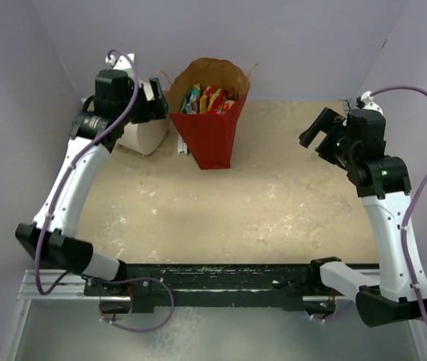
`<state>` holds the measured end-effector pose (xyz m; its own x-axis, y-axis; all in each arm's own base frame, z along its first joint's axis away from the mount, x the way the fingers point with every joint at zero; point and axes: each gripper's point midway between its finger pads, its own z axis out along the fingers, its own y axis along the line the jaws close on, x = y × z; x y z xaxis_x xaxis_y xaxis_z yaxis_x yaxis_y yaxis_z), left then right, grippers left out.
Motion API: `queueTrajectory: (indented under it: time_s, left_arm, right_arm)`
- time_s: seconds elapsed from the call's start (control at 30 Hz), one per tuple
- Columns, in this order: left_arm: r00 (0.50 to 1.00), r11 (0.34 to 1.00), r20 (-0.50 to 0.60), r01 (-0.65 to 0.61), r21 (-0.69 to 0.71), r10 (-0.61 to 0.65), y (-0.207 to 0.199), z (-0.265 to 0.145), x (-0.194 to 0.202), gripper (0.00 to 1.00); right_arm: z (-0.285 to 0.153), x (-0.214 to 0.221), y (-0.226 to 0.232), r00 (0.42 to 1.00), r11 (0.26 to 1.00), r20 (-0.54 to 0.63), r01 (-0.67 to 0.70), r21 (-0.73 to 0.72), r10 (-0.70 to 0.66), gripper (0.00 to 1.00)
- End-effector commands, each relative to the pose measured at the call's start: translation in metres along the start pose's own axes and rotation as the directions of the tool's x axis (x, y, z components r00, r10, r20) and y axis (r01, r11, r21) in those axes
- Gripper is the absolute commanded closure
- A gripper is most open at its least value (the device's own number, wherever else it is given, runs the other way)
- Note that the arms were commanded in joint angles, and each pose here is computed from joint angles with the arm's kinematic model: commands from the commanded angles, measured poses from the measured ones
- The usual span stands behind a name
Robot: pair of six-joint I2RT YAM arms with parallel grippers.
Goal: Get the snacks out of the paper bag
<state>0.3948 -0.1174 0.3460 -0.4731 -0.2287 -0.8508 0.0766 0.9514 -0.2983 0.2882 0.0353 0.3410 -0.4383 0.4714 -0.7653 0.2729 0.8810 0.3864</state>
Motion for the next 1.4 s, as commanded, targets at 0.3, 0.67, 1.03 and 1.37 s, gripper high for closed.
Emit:
queueTrajectory:
  time_s: [0.3, 0.67, 1.03, 1.37]
  left_arm:
    - [0.984, 0.994, 0.161, 0.055, 0.098, -0.07, -0.023, 0.113, -0.08, 0.01]
    - [0.981, 0.994, 0.168, 0.106, -0.038, -0.098, 0.011, 0.16, -0.081, 0.33]
    - [0.992, 0.999, 0.123, 0.04, 0.017, -0.042, 0.003, 0.171, -0.073, 0.78]
    - [0.992, 0.986, 0.084, 0.079, 0.147, -0.092, -0.023, 0.158, -0.069, 1.0]
  right_arm:
    - [0.037, -0.009, 0.057, 0.997, 0.974, -0.045, 0.056, -0.22, -0.068, 0.0]
    - [0.031, -0.049, 0.056, 0.973, 0.963, 0.196, 0.165, -0.212, -0.123, 0.0]
    - [0.046, -0.069, 0.048, 0.962, 0.979, 0.232, 0.174, -0.107, -0.146, 0.0]
    - [0.062, -0.07, 0.051, 0.967, 0.979, 0.199, 0.179, -0.093, -0.158, 0.0]
